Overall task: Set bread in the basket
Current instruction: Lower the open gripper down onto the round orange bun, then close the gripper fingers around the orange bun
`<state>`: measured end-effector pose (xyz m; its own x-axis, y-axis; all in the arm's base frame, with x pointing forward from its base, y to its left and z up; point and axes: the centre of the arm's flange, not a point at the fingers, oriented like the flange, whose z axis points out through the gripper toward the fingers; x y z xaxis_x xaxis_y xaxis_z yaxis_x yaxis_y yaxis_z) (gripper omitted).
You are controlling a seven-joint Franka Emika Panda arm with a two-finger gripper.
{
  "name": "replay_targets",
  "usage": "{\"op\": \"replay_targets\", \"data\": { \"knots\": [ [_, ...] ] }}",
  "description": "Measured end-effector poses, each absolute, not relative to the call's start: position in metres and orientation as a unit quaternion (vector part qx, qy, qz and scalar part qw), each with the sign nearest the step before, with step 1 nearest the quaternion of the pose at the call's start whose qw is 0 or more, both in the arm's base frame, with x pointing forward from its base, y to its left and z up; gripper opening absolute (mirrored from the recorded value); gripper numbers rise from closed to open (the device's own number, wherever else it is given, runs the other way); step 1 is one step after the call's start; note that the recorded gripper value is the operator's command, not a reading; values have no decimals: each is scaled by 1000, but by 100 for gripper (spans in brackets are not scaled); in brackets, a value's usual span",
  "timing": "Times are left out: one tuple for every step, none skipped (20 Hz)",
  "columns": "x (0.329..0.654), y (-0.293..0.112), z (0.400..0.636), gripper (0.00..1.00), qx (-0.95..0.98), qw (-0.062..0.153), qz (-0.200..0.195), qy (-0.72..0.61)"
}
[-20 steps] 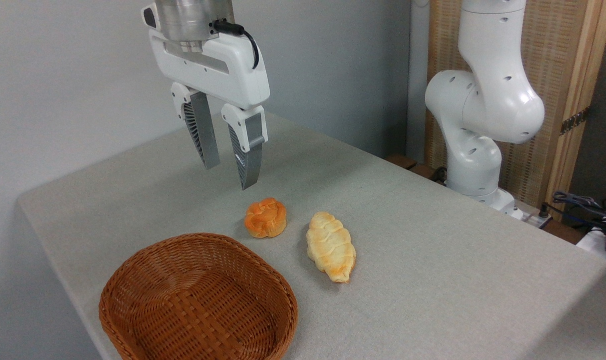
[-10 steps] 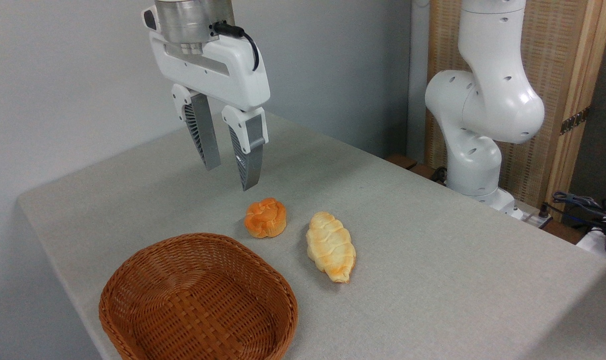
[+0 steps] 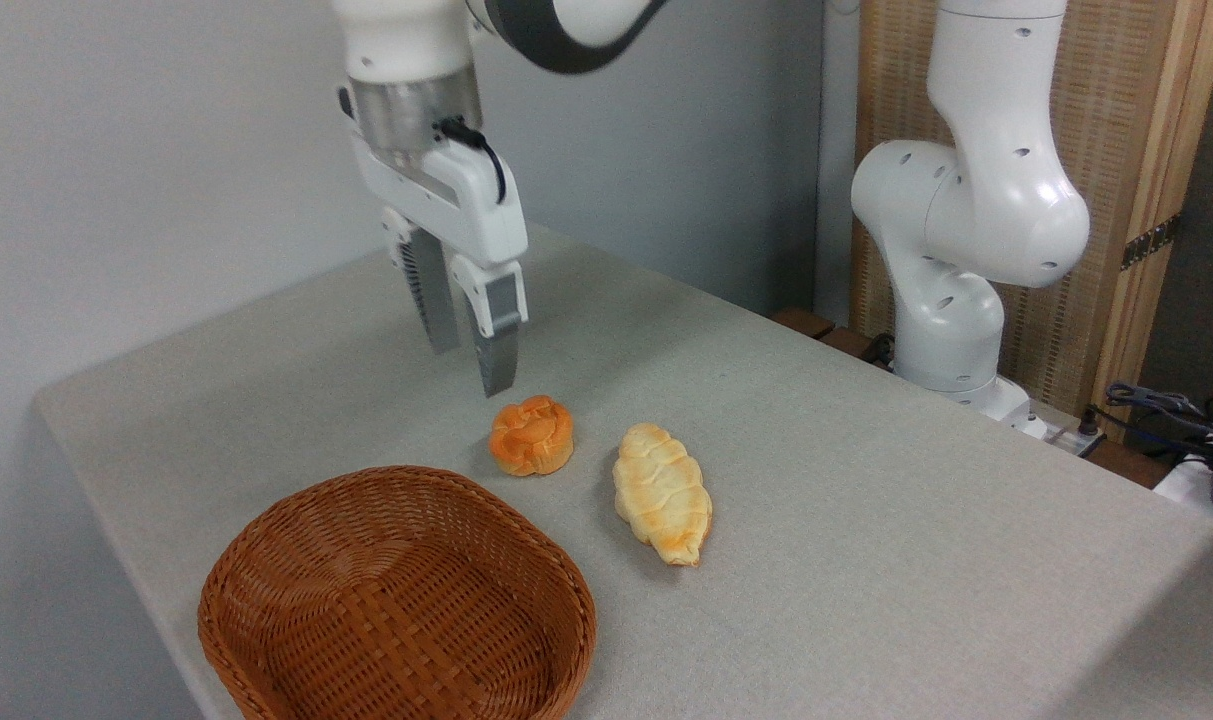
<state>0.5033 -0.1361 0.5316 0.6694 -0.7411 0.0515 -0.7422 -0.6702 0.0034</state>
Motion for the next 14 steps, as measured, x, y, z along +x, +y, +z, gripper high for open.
{"op": "replay_targets", "data": {
  "knots": [
    [492, -146, 516, 100, 909, 9, 19, -416],
    [483, -157, 502, 100, 905, 7, 16, -426],
    [478, -162, 494, 100, 902, 5, 15, -431],
    [471, -171, 479, 100, 898, 2, 14, -440],
    [464, -180, 465, 100, 894, 1, 12, -448],
    [459, -184, 453, 100, 891, -1, 8, -454],
    [456, -186, 444, 100, 888, -4, 4, -459],
    [454, -185, 441, 100, 887, -6, 1, -462],
    [453, -183, 437, 100, 883, -10, -3, -469],
    [453, -182, 435, 100, 881, -12, -7, -473],
    [453, -181, 432, 100, 879, -13, -10, -477],
    [453, -181, 430, 96, 877, -14, -11, -480],
    [453, -180, 428, 85, 873, -20, -13, -486],
    [455, -180, 426, 71, 871, -25, -12, -491]
  ]
}}
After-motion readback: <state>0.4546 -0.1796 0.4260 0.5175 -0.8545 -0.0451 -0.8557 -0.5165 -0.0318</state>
